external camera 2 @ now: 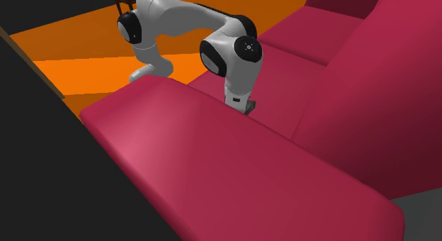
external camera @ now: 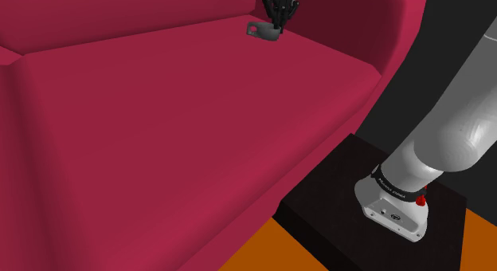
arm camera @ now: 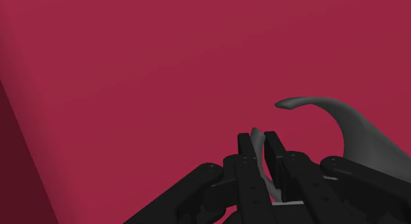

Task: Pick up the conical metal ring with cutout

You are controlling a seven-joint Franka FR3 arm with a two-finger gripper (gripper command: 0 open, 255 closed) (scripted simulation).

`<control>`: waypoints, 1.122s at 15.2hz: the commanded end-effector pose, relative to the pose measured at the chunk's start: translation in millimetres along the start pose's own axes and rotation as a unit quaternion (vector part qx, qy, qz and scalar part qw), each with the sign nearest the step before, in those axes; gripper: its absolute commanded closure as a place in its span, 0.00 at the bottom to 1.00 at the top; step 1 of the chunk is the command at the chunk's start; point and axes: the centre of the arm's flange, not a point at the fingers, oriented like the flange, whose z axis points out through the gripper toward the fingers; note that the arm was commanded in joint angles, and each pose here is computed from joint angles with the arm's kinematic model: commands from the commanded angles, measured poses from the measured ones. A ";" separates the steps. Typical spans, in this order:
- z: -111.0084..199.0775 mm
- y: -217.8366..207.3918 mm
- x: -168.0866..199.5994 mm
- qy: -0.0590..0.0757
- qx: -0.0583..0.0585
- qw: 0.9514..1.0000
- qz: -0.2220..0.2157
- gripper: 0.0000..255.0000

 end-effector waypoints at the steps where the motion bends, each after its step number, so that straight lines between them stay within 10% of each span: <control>1: 0.2 0.1 0.1 0.000 0.000 1.000 0.000 1.00; 17: -60.7 -7.0 -16.8 0.000 0.000 1.000 0.000 1.00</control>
